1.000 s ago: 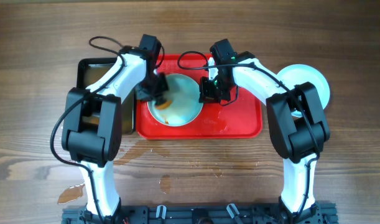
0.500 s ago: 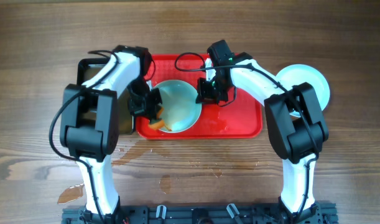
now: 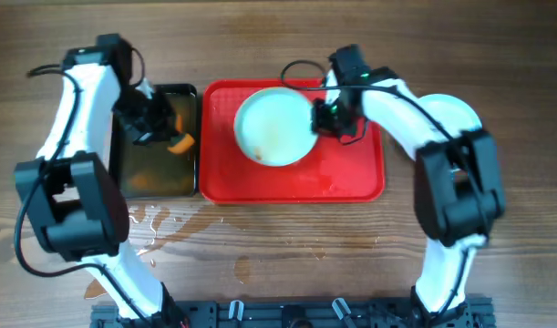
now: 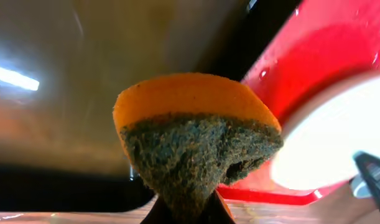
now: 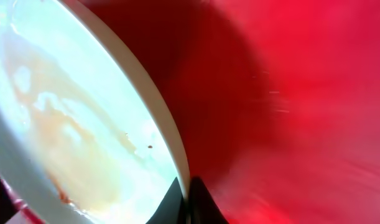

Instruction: Clean dirty plates on tray and stack at the side

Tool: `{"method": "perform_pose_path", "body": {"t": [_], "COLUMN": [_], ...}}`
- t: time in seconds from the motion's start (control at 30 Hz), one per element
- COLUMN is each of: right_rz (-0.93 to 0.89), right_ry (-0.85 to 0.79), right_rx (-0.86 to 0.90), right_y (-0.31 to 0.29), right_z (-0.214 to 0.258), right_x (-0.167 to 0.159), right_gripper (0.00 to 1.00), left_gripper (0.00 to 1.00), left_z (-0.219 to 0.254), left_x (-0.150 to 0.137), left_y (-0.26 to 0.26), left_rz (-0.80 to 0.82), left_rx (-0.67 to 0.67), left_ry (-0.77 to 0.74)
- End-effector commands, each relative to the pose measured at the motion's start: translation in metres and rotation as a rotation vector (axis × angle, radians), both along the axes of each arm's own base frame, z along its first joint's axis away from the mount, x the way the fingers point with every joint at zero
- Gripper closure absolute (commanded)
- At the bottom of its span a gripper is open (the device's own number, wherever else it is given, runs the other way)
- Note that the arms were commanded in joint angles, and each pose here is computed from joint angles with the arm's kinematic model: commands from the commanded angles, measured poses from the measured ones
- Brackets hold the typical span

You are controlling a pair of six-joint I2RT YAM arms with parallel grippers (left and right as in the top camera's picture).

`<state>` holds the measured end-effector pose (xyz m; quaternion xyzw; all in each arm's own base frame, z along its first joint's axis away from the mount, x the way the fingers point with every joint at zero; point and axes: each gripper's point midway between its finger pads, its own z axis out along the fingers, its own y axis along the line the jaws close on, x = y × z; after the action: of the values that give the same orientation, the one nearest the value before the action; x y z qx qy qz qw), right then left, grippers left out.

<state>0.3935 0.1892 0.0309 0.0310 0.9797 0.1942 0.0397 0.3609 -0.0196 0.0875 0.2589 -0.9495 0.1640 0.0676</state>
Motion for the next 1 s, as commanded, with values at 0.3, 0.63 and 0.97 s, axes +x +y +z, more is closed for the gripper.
{"method": "perform_pose_path", "body": {"t": [0.3, 0.63, 0.97], "right_rz": [-0.221, -0.138, 0.020], "right_ry": [-0.776, -0.908, -0.265], "right_rx": [-1.182, -1.054, -0.383], "right_y": [-0.089, -0.020, 0.049], "right_z": [0.206, 0.209, 0.037], "right_x": [-0.027, -0.043, -0.032], "right_gripper": [0.96, 0.96, 0.96], "left_gripper": [0.96, 0.96, 0.96], "left_z": [0.015, 0.015, 0.012], "left_x": [0.016, 0.017, 0.030], "left_y": [-0.004, -0.006, -0.113], "left_rz": [-0.027, -0.032, -0.188], "left_rx": [-0.010, -0.010, 0.023], "left_ry": [-0.102, -0.105, -0.205]}}
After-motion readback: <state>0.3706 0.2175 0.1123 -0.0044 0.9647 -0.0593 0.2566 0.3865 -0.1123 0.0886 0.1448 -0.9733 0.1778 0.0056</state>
